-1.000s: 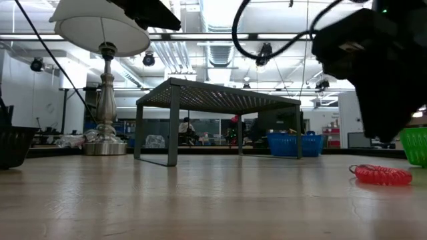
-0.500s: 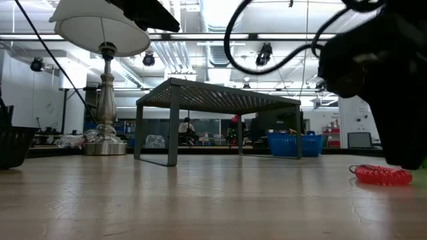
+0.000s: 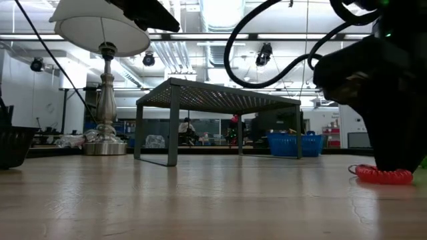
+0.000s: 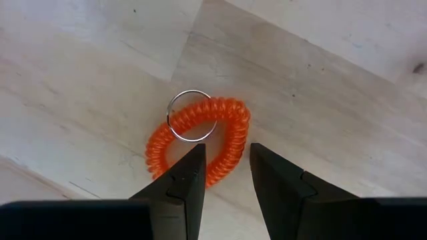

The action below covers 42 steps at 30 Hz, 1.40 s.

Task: Pick & Place Office Desk Supplies
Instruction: Put the orange spring keychain into the black basket

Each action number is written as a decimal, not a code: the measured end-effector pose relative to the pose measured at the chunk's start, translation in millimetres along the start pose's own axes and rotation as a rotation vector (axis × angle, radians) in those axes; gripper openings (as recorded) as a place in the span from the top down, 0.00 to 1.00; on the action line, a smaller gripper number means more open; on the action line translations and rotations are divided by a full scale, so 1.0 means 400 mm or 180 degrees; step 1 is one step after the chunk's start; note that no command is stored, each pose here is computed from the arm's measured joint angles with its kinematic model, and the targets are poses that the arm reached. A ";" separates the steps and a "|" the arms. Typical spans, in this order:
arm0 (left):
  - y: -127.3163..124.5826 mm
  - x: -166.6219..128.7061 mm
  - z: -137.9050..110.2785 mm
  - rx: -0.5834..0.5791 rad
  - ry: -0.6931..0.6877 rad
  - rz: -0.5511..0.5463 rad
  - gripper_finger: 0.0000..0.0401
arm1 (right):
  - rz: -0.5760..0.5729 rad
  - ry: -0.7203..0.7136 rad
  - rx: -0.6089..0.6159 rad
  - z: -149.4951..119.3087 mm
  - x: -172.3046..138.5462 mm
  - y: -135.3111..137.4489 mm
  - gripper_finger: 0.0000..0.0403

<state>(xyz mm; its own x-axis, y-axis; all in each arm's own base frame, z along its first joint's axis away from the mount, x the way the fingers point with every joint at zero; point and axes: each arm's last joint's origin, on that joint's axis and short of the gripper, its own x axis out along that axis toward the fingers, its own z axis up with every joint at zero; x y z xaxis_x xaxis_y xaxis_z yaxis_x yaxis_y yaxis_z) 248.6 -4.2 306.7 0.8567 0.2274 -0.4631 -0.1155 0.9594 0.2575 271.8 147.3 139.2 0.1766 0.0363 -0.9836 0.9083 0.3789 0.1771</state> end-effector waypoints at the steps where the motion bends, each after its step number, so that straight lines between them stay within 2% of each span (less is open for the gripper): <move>1: 0.000 0.000 0.000 0.0000 0.0000 0.0001 0.67 | -0.0007 -0.0002 -0.0003 0.000 0.001 0.000 0.72; 17: 0.000 0.000 0.000 -0.0001 0.0001 0.0001 0.67 | -0.0161 0.0061 -0.0072 0.004 0.005 -0.010 0.93; 27: 0.000 0.000 0.000 -0.0003 0.0001 0.0001 0.67 | -0.0085 -0.0030 -0.0291 0.010 -0.014 -0.003 0.93; 36: 0.000 0.000 -0.001 0.0000 0.0010 -0.0001 0.67 | 0.0266 -0.0202 -0.0539 0.016 -0.065 0.014 0.94; 42: 0.000 0.000 -0.002 0.0003 0.0020 -0.0002 0.67 | 0.0553 -0.0513 -0.0838 0.025 -0.116 0.030 0.94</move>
<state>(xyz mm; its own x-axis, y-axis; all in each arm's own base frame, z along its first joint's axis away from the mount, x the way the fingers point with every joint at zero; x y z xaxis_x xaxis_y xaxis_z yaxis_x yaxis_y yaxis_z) 248.3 -4.2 306.2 0.8536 0.2279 -0.4685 -0.1145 0.9593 0.2580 278.2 140.8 187.2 0.3967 -0.0172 -0.9178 0.7343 0.6060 0.3060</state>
